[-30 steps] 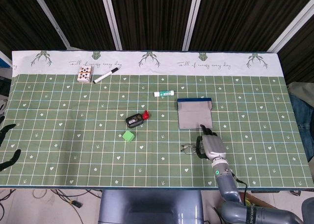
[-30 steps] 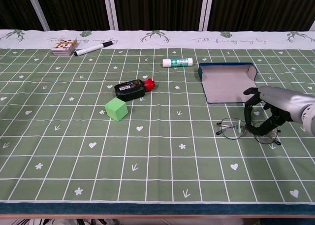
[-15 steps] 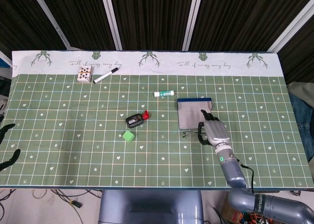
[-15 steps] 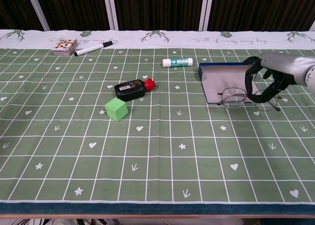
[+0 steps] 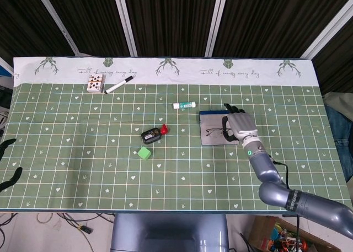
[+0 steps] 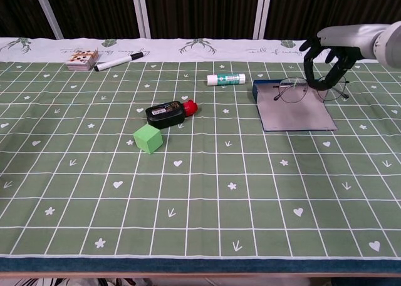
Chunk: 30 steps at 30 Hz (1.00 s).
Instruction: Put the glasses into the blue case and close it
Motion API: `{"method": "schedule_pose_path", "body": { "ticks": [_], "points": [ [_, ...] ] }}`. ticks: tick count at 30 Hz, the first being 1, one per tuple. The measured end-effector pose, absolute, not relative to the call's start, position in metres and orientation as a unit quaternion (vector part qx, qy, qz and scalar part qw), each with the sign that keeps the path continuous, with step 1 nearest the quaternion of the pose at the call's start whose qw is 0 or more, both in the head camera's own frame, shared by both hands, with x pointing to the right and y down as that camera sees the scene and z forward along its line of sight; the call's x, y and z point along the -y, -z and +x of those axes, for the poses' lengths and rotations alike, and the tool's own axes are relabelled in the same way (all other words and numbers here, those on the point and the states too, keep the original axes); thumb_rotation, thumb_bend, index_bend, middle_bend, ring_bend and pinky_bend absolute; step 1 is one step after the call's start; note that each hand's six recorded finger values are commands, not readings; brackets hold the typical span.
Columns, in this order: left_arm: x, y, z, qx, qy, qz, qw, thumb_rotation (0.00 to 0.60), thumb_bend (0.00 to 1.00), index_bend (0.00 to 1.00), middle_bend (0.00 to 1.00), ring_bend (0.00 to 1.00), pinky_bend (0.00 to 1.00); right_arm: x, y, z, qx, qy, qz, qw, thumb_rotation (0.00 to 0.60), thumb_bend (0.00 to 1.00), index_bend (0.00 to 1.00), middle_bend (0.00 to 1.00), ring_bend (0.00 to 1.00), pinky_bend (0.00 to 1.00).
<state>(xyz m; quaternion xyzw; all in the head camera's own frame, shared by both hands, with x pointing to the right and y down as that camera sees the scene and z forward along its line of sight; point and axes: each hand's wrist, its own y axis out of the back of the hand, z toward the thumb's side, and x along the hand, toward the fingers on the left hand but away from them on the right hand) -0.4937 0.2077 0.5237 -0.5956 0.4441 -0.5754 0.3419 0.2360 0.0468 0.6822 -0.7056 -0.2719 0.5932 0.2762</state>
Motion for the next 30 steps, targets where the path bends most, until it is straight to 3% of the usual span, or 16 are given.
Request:
{"method": "schedule_pose_path", "body": {
  "ticks": [12,30],
  "points": [
    [-0.207,-0.523,-0.498,-0.447,0.580,-0.588,0.342,0.600,0.32,0.18,0.00,0.00,0.00,-0.013,-0.705,0.234,0.291,-0.591,-0.698,0.281,0.600,0.55,0.70,0.01,0.09,0.15],
    [-0.207,-0.523,-0.502,-0.446,0.585,-0.582,0.345,0.600,0.32,0.18,0.00,0.00,0.00,-0.014,-0.744,0.237,0.224,-0.598,-0.704,0.310,0.600,0.55,0.70,0.00,0.08,0.15]
  ]
}}
